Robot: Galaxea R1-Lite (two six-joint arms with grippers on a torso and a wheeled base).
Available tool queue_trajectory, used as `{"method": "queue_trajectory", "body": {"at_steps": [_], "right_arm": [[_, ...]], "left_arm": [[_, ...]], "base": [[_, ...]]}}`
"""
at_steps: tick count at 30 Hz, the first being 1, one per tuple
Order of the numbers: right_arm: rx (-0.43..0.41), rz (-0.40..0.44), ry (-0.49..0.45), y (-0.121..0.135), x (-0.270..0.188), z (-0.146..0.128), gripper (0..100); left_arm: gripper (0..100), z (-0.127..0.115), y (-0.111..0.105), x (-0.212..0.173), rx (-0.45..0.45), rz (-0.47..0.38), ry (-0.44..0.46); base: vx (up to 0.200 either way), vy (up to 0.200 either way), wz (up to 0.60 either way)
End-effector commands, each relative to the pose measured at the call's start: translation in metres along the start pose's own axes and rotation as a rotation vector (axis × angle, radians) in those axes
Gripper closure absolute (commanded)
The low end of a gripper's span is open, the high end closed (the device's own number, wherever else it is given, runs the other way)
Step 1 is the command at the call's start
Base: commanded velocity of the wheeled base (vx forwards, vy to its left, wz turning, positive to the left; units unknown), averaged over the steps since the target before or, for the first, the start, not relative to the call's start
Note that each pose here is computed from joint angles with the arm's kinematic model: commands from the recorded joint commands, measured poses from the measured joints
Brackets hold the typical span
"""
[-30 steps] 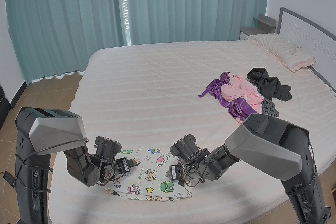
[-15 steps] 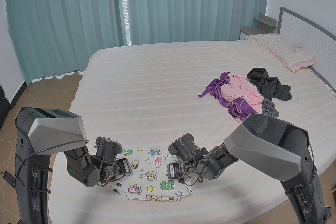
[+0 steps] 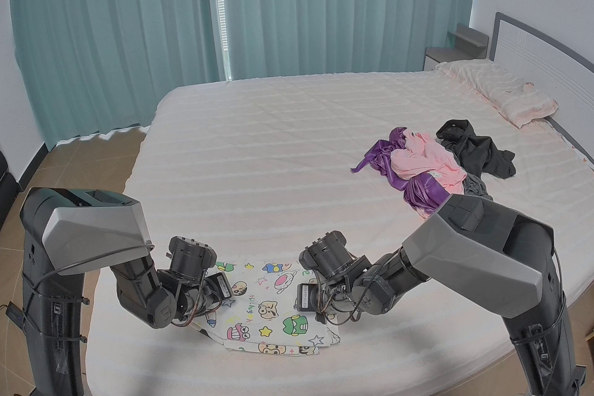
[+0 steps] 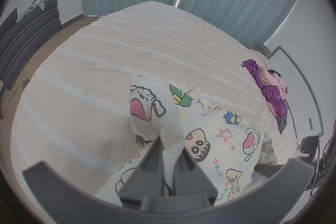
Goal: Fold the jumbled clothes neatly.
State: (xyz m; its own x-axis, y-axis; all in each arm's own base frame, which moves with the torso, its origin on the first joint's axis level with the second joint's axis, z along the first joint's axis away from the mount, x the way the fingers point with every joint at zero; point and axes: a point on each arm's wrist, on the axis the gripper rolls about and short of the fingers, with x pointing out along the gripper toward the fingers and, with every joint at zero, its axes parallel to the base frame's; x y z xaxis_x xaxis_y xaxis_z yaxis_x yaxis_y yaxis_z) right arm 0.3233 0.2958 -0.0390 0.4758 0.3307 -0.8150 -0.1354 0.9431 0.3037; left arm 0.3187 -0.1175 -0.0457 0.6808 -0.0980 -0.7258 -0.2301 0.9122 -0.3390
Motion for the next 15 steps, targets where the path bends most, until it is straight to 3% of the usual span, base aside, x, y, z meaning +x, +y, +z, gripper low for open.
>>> {"method": "queue_trajectory", "body": {"at_steps": [1, 3, 15], "right_arm": [[0.002, 0.007, -0.006, 0.0016, -0.004, 0.0022, 100], [0.002, 0.007, -0.008, 0.0018, -0.0045, 0.0026, 100], [0.021, 0.014, -0.018, 0.0025, -0.0109, 0.0065, 100]], "left_arm": [[100, 0.0004, -0.0028, -0.0018, 0.0, -0.007, -0.006], [100, 0.0004, -0.0028, -0.0018, 0.0, -0.007, -0.006], [100, -0.0028, -0.0079, -0.0032, -0.006, -0.001, -0.02]], "base": [[0.0, 0.0, 0.0], [0.0, 0.0, 0.0], [0.0, -0.2, 0.0]]}}
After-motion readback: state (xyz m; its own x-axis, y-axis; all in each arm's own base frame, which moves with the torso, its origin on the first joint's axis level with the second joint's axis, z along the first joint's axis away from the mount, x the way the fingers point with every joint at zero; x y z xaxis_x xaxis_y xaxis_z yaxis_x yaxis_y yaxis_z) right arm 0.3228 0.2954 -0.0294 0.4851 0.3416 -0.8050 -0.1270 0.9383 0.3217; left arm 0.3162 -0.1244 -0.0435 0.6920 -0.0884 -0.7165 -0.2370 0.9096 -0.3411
